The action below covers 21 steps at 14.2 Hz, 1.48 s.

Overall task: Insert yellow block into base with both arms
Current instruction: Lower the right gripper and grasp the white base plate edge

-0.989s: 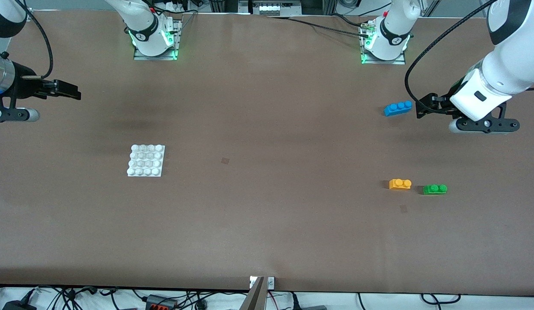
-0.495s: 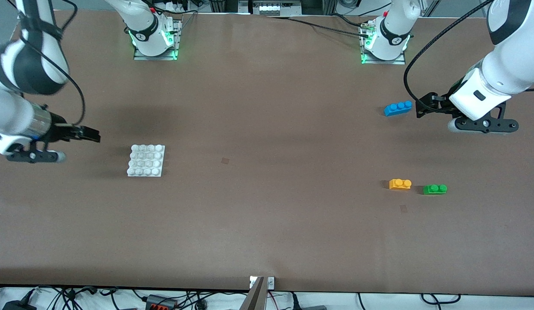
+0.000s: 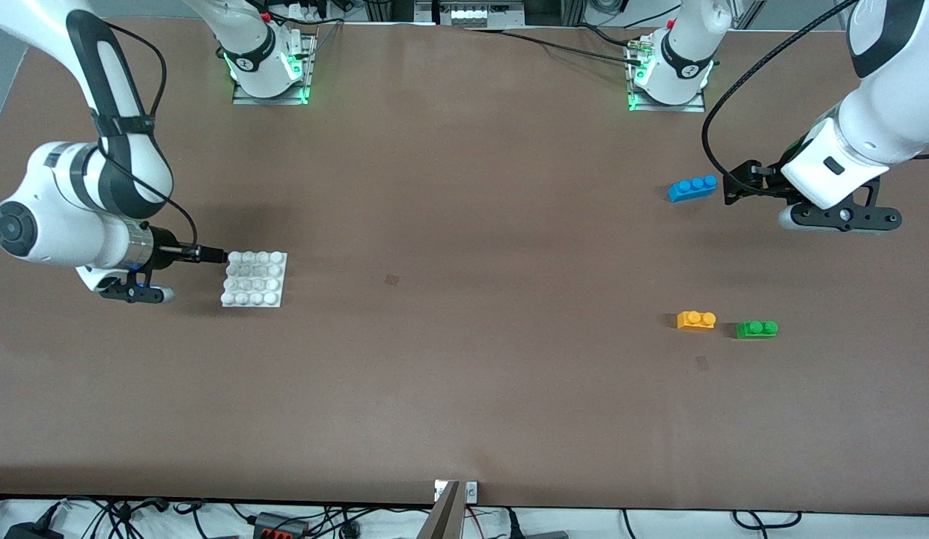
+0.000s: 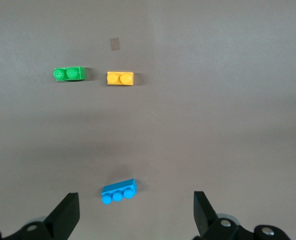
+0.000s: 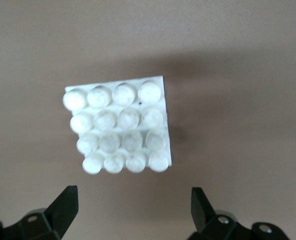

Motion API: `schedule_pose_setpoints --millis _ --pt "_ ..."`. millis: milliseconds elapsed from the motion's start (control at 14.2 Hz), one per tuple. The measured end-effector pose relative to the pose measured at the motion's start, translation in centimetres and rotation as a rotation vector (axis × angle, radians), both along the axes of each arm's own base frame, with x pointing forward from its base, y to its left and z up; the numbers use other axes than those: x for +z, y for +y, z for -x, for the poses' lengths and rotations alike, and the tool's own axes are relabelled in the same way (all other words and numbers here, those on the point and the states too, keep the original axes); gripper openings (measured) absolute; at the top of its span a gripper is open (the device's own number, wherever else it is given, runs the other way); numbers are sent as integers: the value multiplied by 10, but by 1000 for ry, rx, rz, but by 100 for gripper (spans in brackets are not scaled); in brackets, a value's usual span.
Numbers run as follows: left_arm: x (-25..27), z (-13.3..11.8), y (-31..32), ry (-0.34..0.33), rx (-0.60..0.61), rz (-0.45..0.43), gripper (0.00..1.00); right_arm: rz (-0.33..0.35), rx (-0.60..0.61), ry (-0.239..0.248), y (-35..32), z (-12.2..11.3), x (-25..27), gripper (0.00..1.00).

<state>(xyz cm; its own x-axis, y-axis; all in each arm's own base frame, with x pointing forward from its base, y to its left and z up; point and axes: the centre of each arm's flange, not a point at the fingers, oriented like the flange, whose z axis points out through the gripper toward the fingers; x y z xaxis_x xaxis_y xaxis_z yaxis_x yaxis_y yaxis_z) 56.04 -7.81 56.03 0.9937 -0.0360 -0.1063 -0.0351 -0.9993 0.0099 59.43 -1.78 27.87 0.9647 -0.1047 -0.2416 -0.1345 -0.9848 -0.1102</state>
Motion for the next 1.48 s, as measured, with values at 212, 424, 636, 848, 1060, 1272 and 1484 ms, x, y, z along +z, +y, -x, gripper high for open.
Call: schedule_pose_setpoints --millis 212,424,636,848,1060,1272,1484 --pt "0 0 0 0 -1 0 100 10 -11 -19 -2 -5 -35 100" --pt "0 0 0 0 -1 0 100 28 -23 -85 -4 -4 -64 100" --pt "0 0 0 0 -1 0 100 38 -25 -111 -2 7 -81 99" --pt "0 0 0 0 -2 0 100 36 -18 -113 3 8 -81 78" --pt "0 0 0 0 -2 0 100 32 -10 -110 9 9 -82 78" --pt "0 0 0 0 -2 0 100 24 3 -113 18 9 -83 78" --pt "0 0 0 0 -3 0 100 25 4 -124 19 8 -86 75"
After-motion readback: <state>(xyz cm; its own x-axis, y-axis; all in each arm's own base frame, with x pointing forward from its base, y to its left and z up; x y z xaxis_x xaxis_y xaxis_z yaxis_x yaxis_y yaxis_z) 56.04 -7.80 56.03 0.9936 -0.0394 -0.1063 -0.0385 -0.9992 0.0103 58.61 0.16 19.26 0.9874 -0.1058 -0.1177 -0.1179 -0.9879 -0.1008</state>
